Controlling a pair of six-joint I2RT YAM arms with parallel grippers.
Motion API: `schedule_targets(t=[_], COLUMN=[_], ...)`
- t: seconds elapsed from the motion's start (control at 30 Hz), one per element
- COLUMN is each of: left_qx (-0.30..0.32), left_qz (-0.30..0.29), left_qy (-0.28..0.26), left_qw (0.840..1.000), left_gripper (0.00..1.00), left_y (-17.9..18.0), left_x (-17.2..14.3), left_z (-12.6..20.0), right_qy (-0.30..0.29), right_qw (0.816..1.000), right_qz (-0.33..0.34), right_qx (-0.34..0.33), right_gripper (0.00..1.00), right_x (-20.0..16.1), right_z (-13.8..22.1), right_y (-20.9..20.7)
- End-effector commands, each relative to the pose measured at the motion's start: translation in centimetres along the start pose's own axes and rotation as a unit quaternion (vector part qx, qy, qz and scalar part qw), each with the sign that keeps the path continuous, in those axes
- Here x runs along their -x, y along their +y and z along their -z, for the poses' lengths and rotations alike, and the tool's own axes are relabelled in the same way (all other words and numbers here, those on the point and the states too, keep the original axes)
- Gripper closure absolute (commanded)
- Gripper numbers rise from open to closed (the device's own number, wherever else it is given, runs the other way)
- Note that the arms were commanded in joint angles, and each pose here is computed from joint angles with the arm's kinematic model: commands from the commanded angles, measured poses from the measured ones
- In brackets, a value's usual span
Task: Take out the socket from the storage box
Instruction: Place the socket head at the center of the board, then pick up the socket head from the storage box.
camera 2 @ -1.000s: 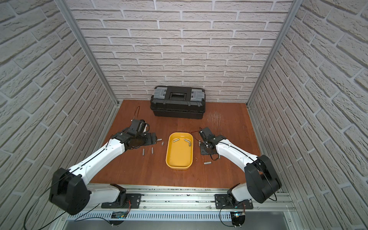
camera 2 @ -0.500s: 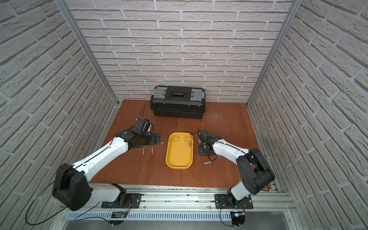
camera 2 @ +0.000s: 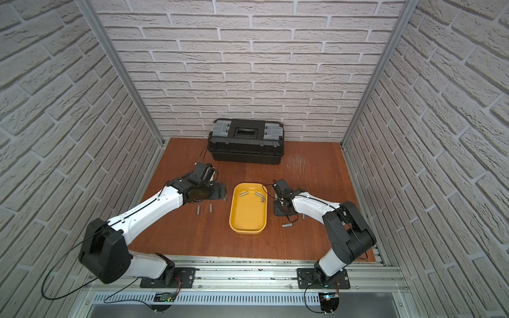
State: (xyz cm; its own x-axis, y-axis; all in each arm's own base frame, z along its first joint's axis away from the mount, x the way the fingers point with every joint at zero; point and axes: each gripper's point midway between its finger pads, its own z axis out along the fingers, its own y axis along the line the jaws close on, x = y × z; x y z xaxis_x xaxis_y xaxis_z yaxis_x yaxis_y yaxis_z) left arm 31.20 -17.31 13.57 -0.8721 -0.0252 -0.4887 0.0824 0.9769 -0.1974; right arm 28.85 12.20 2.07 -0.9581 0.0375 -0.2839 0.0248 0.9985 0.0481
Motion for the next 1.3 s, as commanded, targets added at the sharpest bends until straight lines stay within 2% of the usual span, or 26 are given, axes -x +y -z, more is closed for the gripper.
schedule_targets(t=[0.0, 0.43, 0.8, 0.9, 1.03, 1.27], left_qx=[-0.005, -0.022, -0.037, -0.035, -0.028, -0.044], left_qz=[-0.012, -0.073, -0.138, -0.154, -0.171, -0.179], left_qy=[-0.011, 0.016, 0.047, 0.06, 0.079, 0.103], left_qw=[1.0, 0.997, 0.989, 0.986, 0.982, 0.977], left_gripper=[0.04, 0.04, 0.12, 0.15, 0.24, 0.33], left_y=[-1.1, -6.2, -11.2, -12.2, -13.1, -15.1], left_x=[0.9, 0.5, -0.8, -1.3, -1.9, -2.6], left_z=[0.1, -1.6, -3.5, -4.5, -6.2, -9.2], right_qy=[-0.002, -0.017, -0.057, -0.07, -0.077, -0.08], right_qw=[1.0, 1.0, 0.998, 0.997, 0.997, 0.996], right_qz=[-0.003, 0.0, -0.006, -0.011, -0.017, -0.029], right_qx=[0.001, -0.005, -0.012, -0.014, -0.016, -0.02], right_gripper=[0.86, 0.74, 0.71, 0.71, 0.71, 0.71], right_x=[0.0, 0.7, 1.7, 1.9, 1.8, 1.3], right_z=[-0.1, 1.8, 5.2, 6.2, 6.8, 7.1], right_y=[0.1, -0.3, -1.0, -1.5, -2.0, -2.9])
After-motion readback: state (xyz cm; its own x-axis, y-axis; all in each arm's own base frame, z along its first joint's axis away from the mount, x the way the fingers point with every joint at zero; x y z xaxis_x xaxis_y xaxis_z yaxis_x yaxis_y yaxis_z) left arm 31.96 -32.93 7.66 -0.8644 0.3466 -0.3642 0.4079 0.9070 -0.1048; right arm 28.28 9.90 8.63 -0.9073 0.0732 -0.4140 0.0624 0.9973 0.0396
